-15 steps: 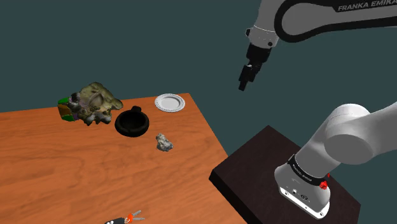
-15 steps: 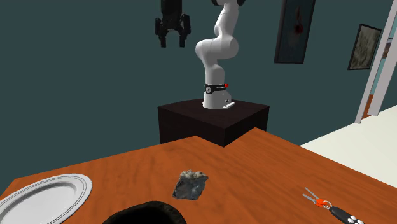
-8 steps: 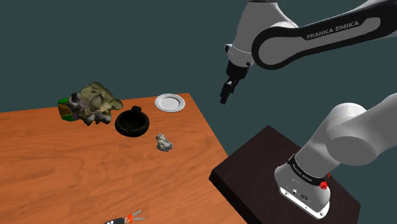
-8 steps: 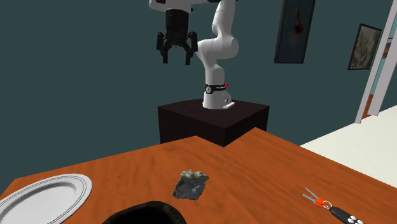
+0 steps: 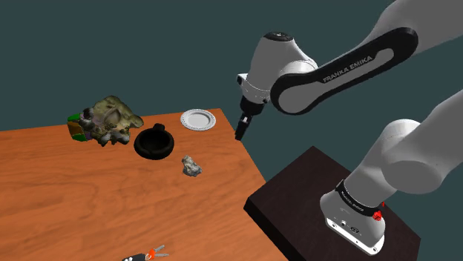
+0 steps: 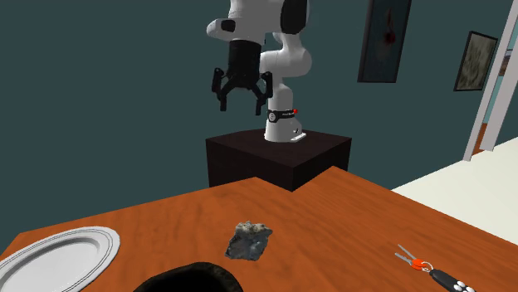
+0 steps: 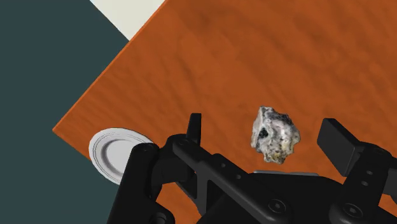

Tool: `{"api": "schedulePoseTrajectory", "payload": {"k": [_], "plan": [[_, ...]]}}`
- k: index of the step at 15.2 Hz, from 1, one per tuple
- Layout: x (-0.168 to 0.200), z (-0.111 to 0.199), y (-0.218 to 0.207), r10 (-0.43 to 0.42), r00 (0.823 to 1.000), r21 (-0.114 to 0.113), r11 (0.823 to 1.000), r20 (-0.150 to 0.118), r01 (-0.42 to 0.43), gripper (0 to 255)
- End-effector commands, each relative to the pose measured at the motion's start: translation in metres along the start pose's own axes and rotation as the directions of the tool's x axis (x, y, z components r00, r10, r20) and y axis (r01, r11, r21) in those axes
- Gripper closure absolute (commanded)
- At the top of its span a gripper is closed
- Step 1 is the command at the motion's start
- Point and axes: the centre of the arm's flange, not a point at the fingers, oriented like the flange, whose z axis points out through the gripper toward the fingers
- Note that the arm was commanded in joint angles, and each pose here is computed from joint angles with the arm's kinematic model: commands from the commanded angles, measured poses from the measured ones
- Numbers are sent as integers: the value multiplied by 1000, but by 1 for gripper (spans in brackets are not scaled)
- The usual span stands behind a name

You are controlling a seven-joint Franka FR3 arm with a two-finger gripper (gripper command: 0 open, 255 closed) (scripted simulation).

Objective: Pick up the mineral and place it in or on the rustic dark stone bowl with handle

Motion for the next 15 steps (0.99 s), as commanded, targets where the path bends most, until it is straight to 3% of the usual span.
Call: {"api": "schedulePoseTrajectory", "payload": {"k": [1, 8, 15], "plan": [[13, 17, -16, -41, 999, -2, 999, -20, 41, 0], [47, 76, -73, -180, 981, -19, 984, -79, 179, 0], [76, 135, -134, -315, 940, -44, 949, -134, 312, 0]]}}
